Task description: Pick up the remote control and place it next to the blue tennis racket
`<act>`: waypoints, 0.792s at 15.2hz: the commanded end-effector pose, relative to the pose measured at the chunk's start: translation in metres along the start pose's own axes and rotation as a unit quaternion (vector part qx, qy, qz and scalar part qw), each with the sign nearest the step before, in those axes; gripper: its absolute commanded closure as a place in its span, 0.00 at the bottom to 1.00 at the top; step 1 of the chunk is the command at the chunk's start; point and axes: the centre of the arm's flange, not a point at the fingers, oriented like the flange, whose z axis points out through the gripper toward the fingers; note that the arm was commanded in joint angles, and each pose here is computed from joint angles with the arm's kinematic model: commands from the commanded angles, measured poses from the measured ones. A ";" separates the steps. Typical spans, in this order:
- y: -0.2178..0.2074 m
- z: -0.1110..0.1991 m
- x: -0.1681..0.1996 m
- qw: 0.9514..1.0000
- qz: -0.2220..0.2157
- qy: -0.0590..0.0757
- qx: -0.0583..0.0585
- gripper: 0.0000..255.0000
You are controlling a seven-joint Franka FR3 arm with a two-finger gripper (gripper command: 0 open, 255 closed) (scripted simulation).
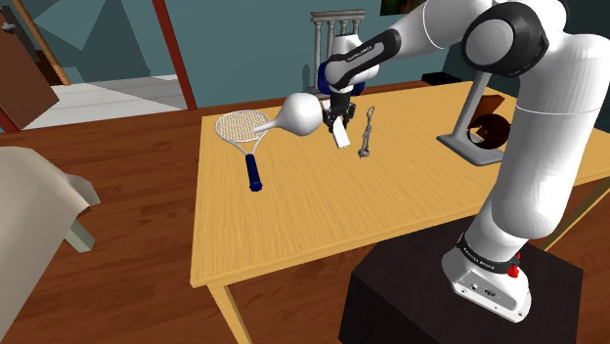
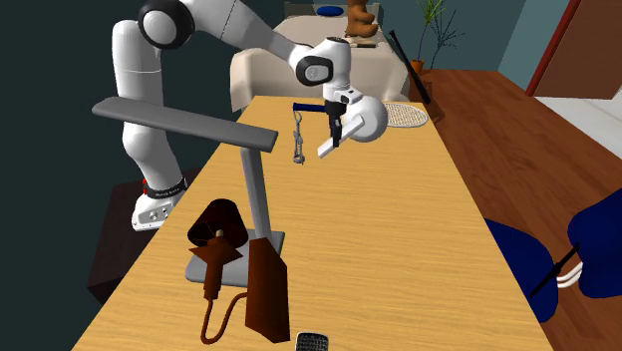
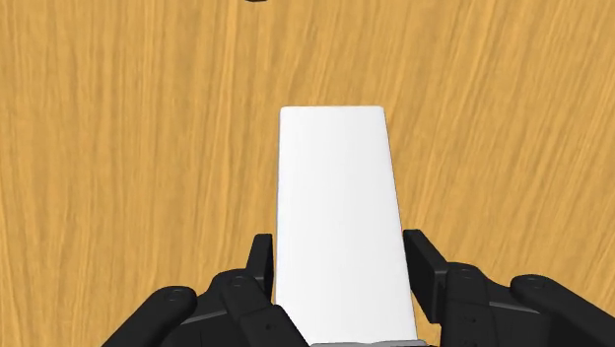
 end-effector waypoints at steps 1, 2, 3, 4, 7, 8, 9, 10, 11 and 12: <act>-0.002 0.018 -0.003 1.000 -0.001 -0.007 -0.001 1.00; -0.002 0.023 -0.003 1.000 -0.001 -0.007 -0.001 1.00; -0.002 0.029 -0.003 1.000 -0.001 -0.007 -0.001 1.00; -0.002 0.034 -0.003 1.000 -0.001 -0.007 -0.001 1.00; -0.002 0.039 -0.004 1.000 -0.001 -0.007 -0.001 1.00; -0.002 0.039 -0.004 1.000 -0.001 -0.007 -0.001 1.00; -0.002 0.039 -0.003 1.000 -0.001 -0.007 -0.001 1.00; -0.002 0.039 -0.003 1.000 -0.001 -0.007 -0.001 1.00; -0.002 0.039 -0.003 1.000 -0.001 -0.007 -0.001 1.00; -0.002 0.039 -0.003 1.000 -0.001 -0.007 -0.001 1.00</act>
